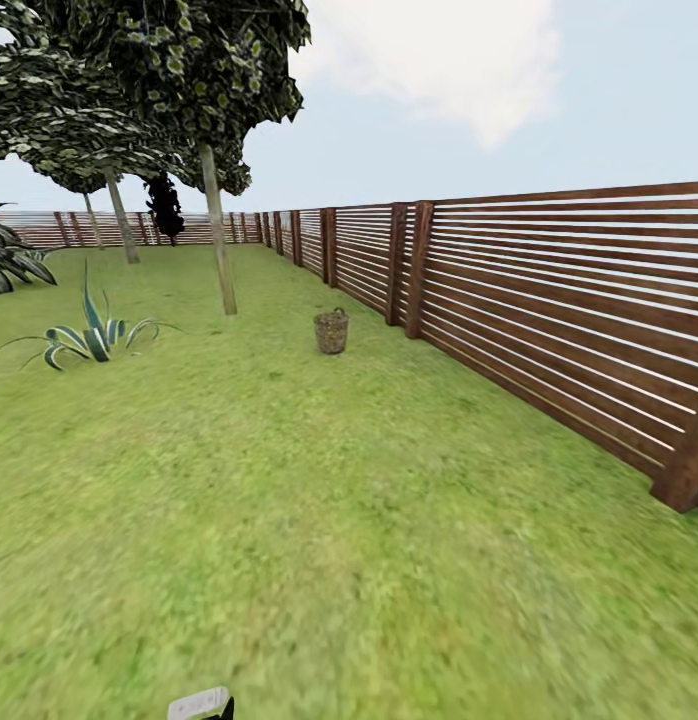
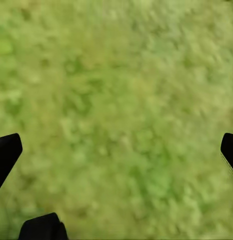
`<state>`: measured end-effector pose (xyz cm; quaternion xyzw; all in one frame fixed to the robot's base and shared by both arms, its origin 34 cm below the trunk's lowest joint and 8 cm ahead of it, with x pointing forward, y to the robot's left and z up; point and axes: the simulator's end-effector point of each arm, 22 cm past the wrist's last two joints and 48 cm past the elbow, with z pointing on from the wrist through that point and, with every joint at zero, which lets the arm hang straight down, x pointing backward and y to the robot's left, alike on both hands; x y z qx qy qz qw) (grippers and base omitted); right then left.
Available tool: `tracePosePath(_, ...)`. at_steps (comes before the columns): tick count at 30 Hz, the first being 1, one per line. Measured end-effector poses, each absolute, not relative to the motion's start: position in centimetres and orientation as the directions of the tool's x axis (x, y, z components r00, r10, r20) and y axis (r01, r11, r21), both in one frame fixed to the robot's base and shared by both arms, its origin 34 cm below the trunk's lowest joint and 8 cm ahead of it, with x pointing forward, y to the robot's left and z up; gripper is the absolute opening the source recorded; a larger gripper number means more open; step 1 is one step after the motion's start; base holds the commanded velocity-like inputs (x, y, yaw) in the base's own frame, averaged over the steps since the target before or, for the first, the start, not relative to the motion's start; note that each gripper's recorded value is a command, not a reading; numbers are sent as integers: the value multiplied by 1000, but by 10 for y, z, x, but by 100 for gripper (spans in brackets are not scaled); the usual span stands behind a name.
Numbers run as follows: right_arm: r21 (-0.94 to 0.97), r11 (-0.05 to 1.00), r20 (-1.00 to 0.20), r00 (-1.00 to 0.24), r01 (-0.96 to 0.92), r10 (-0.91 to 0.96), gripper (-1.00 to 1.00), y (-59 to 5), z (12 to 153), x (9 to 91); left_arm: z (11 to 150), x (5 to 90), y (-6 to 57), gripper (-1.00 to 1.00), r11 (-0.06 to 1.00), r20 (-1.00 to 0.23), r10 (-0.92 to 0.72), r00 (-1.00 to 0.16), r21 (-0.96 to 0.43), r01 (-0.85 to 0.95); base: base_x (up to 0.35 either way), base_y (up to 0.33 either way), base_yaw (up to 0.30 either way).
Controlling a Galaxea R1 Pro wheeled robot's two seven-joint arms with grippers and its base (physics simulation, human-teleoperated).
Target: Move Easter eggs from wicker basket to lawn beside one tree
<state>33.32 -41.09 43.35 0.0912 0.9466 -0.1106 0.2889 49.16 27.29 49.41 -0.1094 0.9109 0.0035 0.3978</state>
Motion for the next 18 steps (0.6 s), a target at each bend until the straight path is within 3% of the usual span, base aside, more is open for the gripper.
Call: tracePosePath(18, -157, 959, -567, -816, 237, 109, 100, -411, 433, 333, 494, 492, 273, 100, 976, -726, -197, -659, -81, -202, 260, -149, 50)
